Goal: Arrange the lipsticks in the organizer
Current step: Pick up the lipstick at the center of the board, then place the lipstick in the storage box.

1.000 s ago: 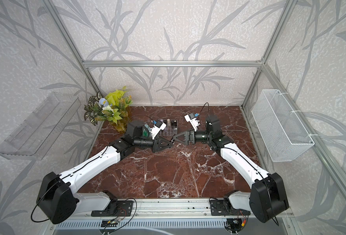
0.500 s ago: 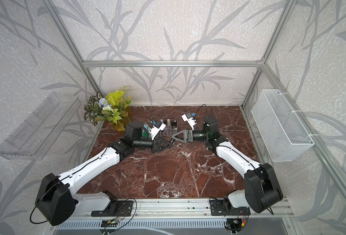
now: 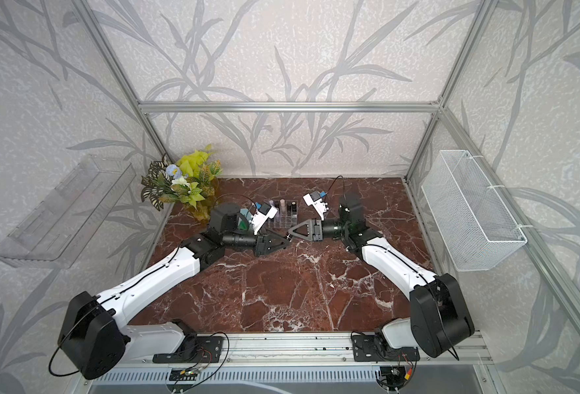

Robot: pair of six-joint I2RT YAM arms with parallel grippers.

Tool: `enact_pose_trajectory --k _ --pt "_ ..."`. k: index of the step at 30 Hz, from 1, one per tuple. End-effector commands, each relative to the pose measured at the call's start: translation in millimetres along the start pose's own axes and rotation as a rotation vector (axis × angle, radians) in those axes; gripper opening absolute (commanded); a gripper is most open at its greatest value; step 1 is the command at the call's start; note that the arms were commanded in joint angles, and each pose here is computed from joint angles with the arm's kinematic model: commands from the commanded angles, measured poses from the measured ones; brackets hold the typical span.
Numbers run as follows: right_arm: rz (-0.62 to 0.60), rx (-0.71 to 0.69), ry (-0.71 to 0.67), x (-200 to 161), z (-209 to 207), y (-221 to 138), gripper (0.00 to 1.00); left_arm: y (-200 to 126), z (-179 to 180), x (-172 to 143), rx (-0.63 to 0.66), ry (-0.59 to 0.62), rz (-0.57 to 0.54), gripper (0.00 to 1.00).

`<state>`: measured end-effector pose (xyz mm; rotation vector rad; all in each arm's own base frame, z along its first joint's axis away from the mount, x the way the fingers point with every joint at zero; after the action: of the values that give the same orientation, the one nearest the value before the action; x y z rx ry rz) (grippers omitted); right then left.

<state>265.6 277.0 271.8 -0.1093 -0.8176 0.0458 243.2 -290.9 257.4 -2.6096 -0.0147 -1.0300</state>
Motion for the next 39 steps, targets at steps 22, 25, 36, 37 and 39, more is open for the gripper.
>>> enact_pose_trajectory --k 22,25,36,37,39 --pt "0.005 -0.877 -0.373 36.0 -99.4 -2.4 0.17 -81.2 109.8 26.3 0.738 -0.012 -0.434 0.75" --pt "-0.021 -0.931 -0.399 46.6 -117.9 0.7 0.17 -86.5 119.1 22.6 0.771 -0.021 -0.453 0.75" --pt "-0.008 -0.985 -0.457 70.1 -168.4 34.8 0.17 -98.5 138.0 12.4 0.838 -0.042 -0.484 0.74" --pt "-0.006 -0.986 -0.461 71.5 -171.4 37.9 0.17 -99.2 138.6 12.5 0.842 -0.042 -0.486 0.73" --pt "0.005 -0.986 -0.470 71.8 -177.2 45.2 0.17 -100.3 140.0 11.9 0.845 -0.041 -0.490 0.73"
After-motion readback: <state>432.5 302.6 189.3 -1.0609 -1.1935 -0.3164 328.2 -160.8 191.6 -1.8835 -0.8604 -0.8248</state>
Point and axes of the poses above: each gripper's point midway between its finger pads, its own y axis out along the fingers, its own z axis along the line the jaws close on, x = y × z, the point moved 1 cm from there along -y, back along the fingers, and after that the axes turned 10 degrees about -y, right-handed, at the moved point
